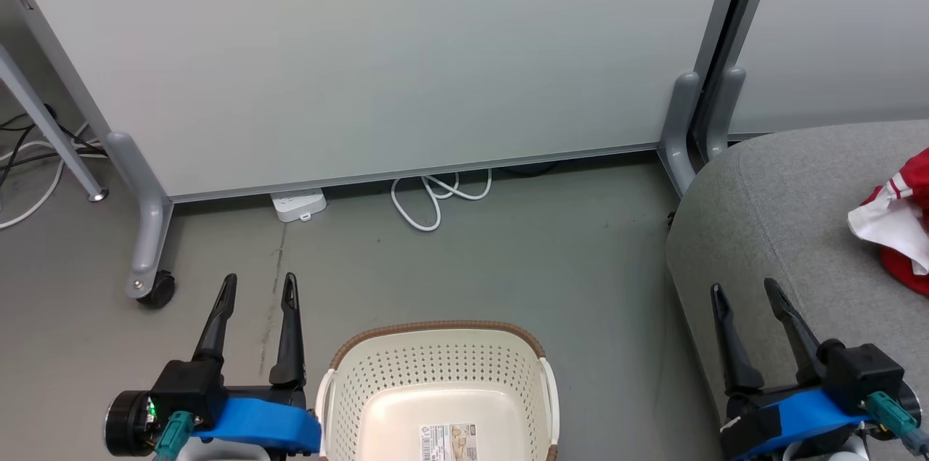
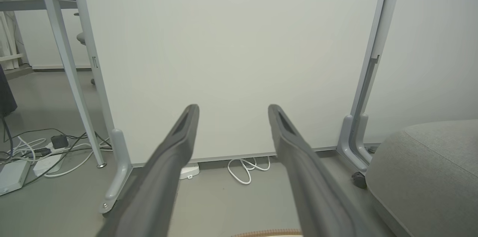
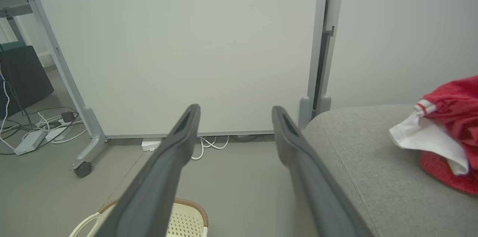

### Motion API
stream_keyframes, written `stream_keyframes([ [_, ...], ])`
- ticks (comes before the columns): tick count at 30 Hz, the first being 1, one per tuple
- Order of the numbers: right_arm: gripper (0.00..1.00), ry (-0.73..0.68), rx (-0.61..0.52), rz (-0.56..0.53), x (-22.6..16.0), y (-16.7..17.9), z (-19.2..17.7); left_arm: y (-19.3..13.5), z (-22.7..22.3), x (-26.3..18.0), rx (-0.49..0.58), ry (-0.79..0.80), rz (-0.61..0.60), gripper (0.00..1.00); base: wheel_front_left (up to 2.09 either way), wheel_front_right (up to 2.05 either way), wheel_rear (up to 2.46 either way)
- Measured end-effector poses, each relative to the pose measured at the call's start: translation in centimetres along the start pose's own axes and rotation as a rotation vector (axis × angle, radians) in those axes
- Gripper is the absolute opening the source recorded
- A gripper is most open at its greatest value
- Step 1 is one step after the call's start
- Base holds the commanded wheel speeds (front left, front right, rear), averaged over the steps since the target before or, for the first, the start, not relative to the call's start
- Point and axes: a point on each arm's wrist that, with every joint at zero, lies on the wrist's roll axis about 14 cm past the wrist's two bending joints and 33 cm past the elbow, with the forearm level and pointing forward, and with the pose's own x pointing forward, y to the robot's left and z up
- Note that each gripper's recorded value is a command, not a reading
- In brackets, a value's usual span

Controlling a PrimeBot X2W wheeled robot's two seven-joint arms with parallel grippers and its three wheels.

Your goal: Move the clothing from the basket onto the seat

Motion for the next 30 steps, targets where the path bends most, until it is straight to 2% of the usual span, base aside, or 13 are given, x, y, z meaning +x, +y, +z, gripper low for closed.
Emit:
stream_keyframes([
  [23,1.0,0.031,0.032,-0.001,-0.4,0.3,-1.1,0.7,-0.6,-0.7,-0.022,0.016,0.036,1.0,0.0,0.0,0.0],
  [24,0.0,0.035,0.033,-0.001,-0.4,0.4,-1.3,0.7,-0.7,-0.8,-0.022,0.021,0.037,0.0,0.0,0.0,0.0],
  [30,0.0,0.119,0.05,-0.017,-1.6,0.1,-3.7,1.1,-3.5,-2.2,-0.039,0.115,0.056,0.0,0.0,0.0,0.0],
])
